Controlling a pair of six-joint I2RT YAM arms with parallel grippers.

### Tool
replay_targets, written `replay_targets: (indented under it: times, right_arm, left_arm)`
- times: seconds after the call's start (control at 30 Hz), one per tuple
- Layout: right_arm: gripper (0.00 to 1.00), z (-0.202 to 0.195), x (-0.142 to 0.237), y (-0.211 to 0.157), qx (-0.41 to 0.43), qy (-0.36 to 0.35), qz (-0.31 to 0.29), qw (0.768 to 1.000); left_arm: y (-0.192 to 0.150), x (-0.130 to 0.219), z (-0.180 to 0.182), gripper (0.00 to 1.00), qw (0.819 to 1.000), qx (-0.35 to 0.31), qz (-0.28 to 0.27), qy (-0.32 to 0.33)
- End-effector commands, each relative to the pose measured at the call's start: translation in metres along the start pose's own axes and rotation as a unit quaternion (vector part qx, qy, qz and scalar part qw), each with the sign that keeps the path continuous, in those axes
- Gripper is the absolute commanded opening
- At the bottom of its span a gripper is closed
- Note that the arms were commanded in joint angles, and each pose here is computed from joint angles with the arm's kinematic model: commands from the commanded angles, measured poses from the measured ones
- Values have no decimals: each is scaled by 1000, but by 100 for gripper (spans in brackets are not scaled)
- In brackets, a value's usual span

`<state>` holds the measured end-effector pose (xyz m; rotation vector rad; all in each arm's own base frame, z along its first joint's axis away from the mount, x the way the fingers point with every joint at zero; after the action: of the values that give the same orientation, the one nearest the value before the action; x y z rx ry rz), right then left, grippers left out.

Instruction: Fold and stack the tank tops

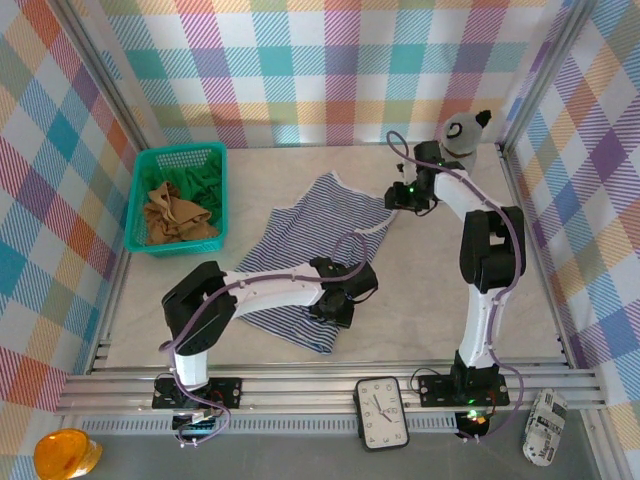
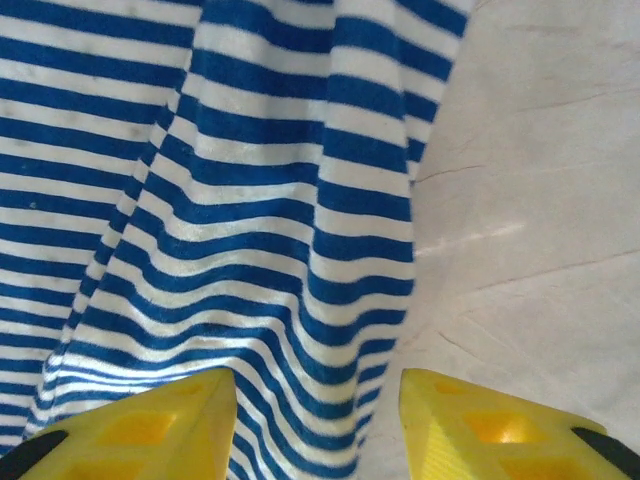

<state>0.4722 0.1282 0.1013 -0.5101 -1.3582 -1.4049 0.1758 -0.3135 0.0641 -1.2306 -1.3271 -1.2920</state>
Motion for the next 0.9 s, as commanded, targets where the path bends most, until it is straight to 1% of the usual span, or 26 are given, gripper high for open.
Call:
replay_targets:
  times: [0.0,0.07,0.2,0.27,0.33,0.43,0.57,0.7,0.87]
  right_arm:
    - [40,38,-4,-3,-12,68,-7,998]
    - [40,57,-6,-9,-17,94,-4,995]
    - [39,95,-16,-25,-19,139,12,990]
    - [39,107,-24,-34,-12,143,25,989]
    - [39,112,-32,-41,-4,132,36,991]
    - [38,103,-42,-48,-3,105,50,993]
    - [37,84,-52,-64,16,51,80,995]
    - [36,65,-52,-74,18,22,94,995]
    - [36,40,-46,-77,34,-13,105,994]
  left_arm:
    - [-3,-13,14,46,1000,1,13,6]
    - [-7,-20,18,46,1000,0,23,4]
    - [-15,-30,30,47,999,-9,39,21]
    - [-18,-34,32,47,999,-10,45,22]
    - [-21,-36,33,48,998,-13,54,23]
    - [-26,-36,29,48,998,-16,66,10]
    - [-31,-32,9,47,996,-20,77,-26]
    - [-38,-33,-20,47,994,-21,88,-61]
    - [-44,-31,-49,47,992,-27,94,-85]
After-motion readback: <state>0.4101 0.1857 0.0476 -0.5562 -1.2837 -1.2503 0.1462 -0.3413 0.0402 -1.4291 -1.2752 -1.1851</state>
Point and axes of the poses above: each hand's point on the last joint's axis, 136 mm out from that joint toward the fingers, its own x axis back along the fingers, its own z axis along the line the jaws close on, y = z × x, the point moved 2 cm from there along x, back along the fingers, and after that the axes turned 12 degrees about x, right-handed, at the moved point
